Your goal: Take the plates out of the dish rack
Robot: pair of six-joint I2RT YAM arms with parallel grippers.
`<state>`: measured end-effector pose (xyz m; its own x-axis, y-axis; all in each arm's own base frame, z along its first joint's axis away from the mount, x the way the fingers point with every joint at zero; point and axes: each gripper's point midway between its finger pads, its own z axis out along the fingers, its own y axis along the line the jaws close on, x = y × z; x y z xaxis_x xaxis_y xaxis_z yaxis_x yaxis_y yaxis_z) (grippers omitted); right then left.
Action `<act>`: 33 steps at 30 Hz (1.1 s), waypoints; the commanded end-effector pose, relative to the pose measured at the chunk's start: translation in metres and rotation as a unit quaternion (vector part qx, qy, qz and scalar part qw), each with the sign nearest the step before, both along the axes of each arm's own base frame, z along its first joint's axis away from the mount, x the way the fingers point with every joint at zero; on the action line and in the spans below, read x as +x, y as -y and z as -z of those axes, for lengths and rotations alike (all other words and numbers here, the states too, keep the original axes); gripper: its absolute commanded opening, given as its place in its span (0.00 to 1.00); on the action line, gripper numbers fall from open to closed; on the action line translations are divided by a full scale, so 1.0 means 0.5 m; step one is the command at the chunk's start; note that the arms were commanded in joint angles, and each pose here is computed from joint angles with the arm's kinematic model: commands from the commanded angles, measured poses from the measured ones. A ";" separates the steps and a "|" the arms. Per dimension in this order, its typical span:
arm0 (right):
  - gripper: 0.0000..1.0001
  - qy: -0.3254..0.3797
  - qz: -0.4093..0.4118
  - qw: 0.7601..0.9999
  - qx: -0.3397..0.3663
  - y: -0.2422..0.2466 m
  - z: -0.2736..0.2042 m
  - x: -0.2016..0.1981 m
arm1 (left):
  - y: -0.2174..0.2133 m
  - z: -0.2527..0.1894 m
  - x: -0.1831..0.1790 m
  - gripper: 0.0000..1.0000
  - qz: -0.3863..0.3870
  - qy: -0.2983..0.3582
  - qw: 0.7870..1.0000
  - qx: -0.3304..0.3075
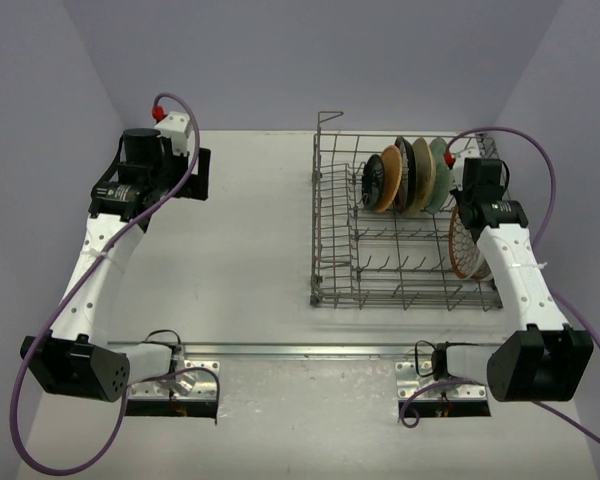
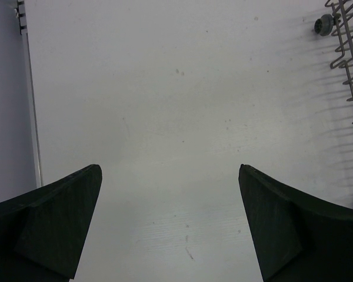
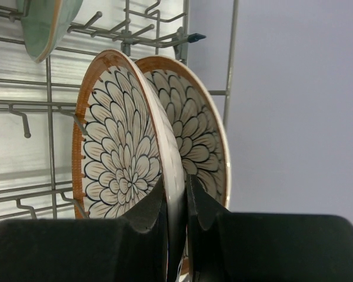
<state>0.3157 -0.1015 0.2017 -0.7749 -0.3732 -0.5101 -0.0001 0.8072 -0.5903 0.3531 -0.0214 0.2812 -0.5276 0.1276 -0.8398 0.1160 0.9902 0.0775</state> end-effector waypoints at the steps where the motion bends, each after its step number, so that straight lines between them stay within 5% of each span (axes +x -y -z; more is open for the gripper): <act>1: 0.00 0.134 -0.028 0.991 -0.013 -0.012 -0.180 0.050 | 0.004 -0.051 0.006 1.00 -0.016 0.050 0.998 -0.024; 10: 0.00 0.186 -0.070 0.979 -0.035 -0.036 -0.303 0.061 | -0.023 -0.069 0.020 1.00 -0.092 0.091 0.990 -0.059; 15: 0.00 0.227 -0.083 0.970 -0.021 -0.051 -0.366 0.061 | 0.001 -0.099 0.001 1.00 -0.051 0.146 0.985 -0.076; 21: 0.00 0.255 -0.123 0.953 0.107 -0.130 -0.420 0.062 | 0.061 -0.135 -0.020 1.00 0.052 0.133 0.986 -0.084; 25: 0.00 0.250 -0.177 0.920 0.243 -0.229 -0.442 0.043 | 0.129 -0.120 -0.041 1.00 0.144 0.095 0.977 -0.122; 33: 0.00 0.144 -0.327 0.802 0.479 -0.438 -0.416 -0.026 | 0.227 -0.134 -0.081 0.99 0.273 0.047 0.939 -0.204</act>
<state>0.3251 0.0532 0.3846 -0.3860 -0.1466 -0.9108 -0.3442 0.9389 -0.0053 0.3298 -0.0989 0.3247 -0.4059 0.0214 -0.9137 0.4481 0.8760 -0.1785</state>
